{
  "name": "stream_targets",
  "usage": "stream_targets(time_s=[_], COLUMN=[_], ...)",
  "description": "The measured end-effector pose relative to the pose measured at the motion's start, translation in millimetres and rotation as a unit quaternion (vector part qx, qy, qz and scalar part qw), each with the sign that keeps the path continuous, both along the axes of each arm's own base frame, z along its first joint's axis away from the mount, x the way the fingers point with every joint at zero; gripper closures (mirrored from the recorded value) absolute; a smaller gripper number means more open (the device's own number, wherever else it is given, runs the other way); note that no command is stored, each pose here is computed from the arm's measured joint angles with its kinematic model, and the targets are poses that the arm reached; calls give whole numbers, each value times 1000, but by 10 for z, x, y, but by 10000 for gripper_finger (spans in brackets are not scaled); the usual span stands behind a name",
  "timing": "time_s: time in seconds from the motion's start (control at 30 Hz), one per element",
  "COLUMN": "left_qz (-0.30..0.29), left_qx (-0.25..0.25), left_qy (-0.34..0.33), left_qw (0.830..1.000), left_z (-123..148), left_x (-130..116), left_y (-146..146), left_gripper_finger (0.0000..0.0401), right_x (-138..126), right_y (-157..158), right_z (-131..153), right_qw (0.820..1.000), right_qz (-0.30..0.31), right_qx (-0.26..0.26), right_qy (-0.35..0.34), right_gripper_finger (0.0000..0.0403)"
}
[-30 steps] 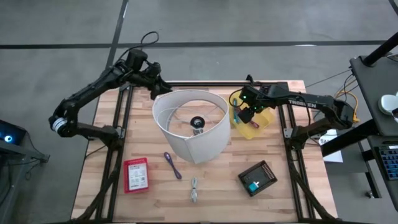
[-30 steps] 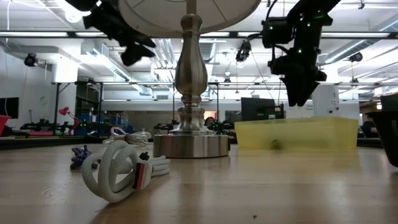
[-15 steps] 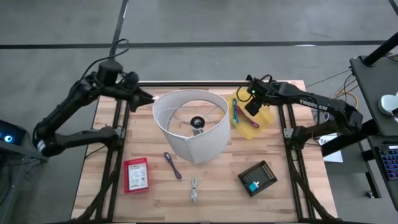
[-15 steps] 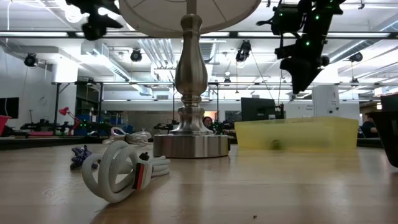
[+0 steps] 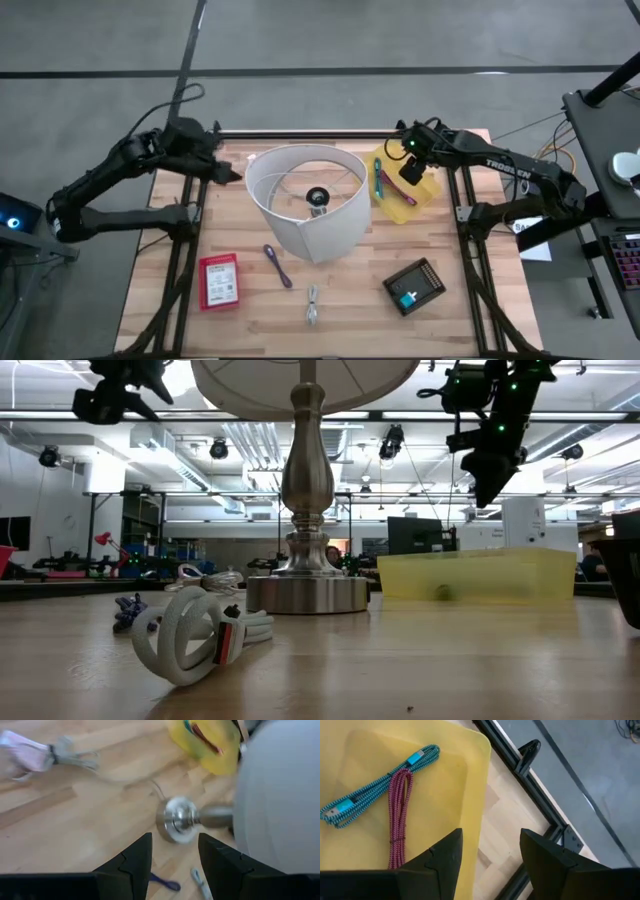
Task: Pick and place items into bin
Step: Put the dark blue USB cable into the yellow bin
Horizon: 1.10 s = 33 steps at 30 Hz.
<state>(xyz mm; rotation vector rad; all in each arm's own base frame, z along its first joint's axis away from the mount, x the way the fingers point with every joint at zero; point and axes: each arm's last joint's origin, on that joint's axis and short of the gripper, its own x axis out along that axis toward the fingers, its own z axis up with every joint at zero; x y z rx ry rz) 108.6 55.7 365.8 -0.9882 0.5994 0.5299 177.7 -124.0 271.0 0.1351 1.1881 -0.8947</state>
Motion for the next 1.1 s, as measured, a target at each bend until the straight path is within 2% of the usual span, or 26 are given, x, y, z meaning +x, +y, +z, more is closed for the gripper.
stream_targets(time_s=[0.13,0.3,0.47,0.6,0.7,0.8,0.87,0.97,1.1], left_qz=[-28,-78,-129,-168,-206,-241,-244,-238,-185], left_qx=[43,115,134,170,197,201,202,230,265], left_qy=[-12,-151,-214,-257,-308,-331,-312,-272,-250], left_qw=[999,979,959,936,908,890,896,904,912], left_z=[58,314,432,514,604,649,618,553,569], left_x=[25,-79,-25,174,400,579,663,693,508], left_y=[-119,-293,-419,-501,-598,-733,-811,-897,-848], left_gripper_finger=[257,257,258,258,258,258,258,258,258], right_x=[-2,-3,-2,-2,-5,-8,-9,-8,-6], right_y=[1,2,1,0,-5,-8,-8,-9,-9], right_z=[-1,-1,-1,-1,-1,-6,-6,-7,-3], right_qw=[1000,1000,999,999,999,999,999,999,999], right_qz=[11,21,28,29,28,29,29,35,34], right_qx=[0,-1,-2,-2,-3,-2,-2,-3,-3], right_qy=[8,15,19,19,20,21,22,25,23], right_gripper_finger=[218,218,218,218,218,218,218,218,218])
